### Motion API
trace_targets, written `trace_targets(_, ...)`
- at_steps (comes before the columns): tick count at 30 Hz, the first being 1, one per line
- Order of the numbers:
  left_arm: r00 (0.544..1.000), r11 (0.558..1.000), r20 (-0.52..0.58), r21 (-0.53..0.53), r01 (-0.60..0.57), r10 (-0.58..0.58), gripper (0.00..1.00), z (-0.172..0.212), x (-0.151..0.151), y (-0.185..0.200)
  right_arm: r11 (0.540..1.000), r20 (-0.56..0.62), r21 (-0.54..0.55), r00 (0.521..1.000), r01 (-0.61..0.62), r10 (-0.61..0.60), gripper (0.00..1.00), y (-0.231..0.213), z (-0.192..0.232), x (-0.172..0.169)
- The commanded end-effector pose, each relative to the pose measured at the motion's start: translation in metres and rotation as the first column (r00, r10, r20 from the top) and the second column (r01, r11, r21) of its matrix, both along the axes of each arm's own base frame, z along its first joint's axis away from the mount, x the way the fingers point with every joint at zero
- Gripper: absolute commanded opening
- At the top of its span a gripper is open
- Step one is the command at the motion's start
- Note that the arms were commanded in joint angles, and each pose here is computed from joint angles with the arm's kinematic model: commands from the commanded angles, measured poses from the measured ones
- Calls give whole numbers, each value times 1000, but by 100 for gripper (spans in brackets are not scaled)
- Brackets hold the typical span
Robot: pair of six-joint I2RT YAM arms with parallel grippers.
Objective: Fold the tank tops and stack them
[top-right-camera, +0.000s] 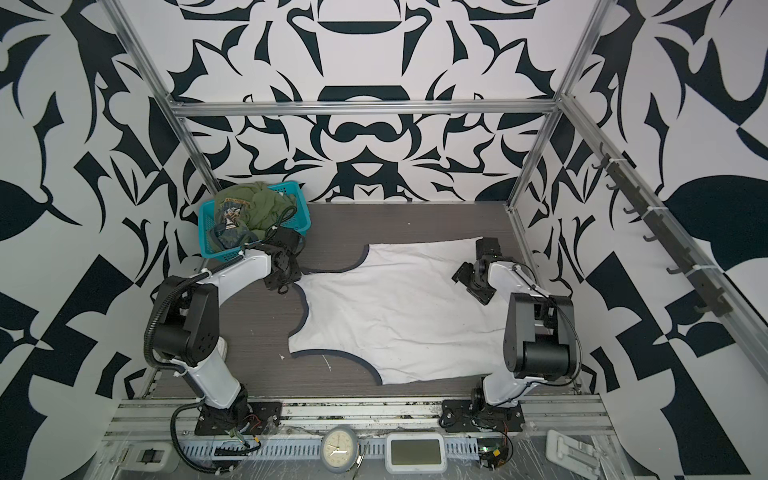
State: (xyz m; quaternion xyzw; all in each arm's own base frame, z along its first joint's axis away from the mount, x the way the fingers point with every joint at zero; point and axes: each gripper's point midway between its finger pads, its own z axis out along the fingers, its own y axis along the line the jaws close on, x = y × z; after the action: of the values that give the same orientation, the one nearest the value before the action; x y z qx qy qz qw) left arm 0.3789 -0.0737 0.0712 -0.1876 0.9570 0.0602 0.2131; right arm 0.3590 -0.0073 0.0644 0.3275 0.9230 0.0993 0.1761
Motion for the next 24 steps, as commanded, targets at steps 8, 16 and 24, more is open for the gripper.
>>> trace_targets(8,957,933,71,-214,289,-280,63,32,-16,-161,995,85,6,991,-99,98,80,16,29,71)
trace_targets(16,950,910,-45,-306,280,-308,64,-5,-67,-184,993,12,47,994,-113,112,79,23,-4,88)
trace_targets(24,966,957,-161,-241,160,-202,65,-49,-107,-127,994,-59,42,993,-97,99,79,24,-32,81)
